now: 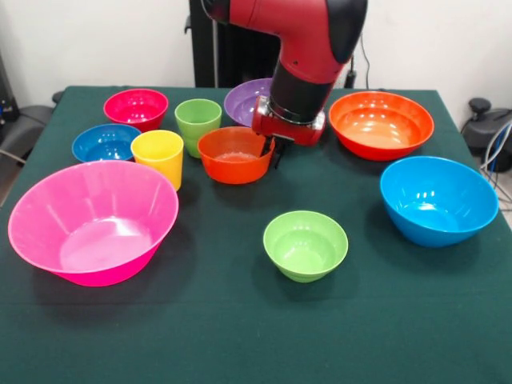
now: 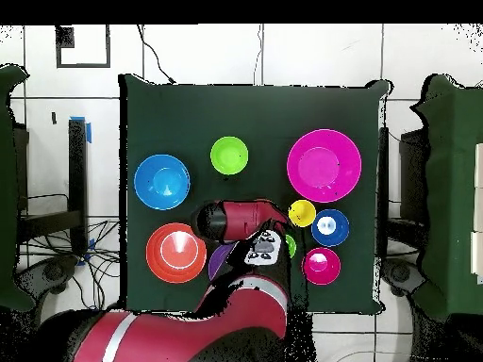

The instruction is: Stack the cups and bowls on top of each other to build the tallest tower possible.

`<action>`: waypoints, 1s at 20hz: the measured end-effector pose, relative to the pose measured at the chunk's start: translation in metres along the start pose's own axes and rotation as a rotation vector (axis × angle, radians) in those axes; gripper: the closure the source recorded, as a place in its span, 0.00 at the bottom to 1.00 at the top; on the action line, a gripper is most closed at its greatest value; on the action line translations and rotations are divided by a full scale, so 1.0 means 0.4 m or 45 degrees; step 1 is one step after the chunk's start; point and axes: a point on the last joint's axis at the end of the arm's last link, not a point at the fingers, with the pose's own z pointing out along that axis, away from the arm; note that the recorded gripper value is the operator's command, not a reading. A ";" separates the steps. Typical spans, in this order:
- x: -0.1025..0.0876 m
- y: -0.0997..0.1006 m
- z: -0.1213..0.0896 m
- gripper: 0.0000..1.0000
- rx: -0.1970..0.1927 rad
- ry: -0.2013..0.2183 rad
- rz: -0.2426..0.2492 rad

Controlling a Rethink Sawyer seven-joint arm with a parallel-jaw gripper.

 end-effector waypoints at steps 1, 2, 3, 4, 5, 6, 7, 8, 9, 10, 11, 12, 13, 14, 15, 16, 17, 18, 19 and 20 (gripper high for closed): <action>-0.016 -0.005 -0.023 1.00 -0.003 -0.024 0.007; -0.027 -0.008 -0.040 1.00 -0.005 -0.041 0.011; -0.033 -0.010 -0.048 1.00 -0.006 -0.049 0.013; -0.038 -0.011 -0.056 1.00 -0.007 -0.057 0.016; -0.048 -0.014 -0.068 1.00 -0.008 -0.071 0.019; -0.064 -0.018 -0.088 1.00 -0.010 -0.095 0.023; -0.070 -0.020 -0.096 1.00 -0.010 -0.105 0.023; -0.079 -0.022 -0.105 1.00 -0.009 -0.118 0.021; -0.087 -0.023 -0.114 1.00 -0.008 -0.131 0.019; -0.096 -0.025 -0.122 1.00 -0.007 -0.143 0.017; -0.101 -0.026 -0.127 1.00 -0.006 -0.151 0.015; -0.106 -0.027 -0.131 1.00 -0.005 -0.158 0.014; -0.123 -0.030 -0.143 1.00 -0.003 -0.181 0.009; -0.130 -0.031 -0.149 1.00 -0.002 -0.190 0.008; -0.139 -0.032 -0.156 1.00 -0.001 -0.201 0.007; -0.148 -0.033 -0.163 1.00 -0.001 -0.213 0.006; -0.157 -0.033 -0.170 1.00 -0.001 -0.224 0.006; -0.164 -0.033 -0.174 1.00 -0.001 -0.234 0.006; -0.172 -0.032 -0.179 1.00 -0.001 -0.243 0.005; -0.181 -0.029 -0.184 1.00 -0.001 -0.253 0.004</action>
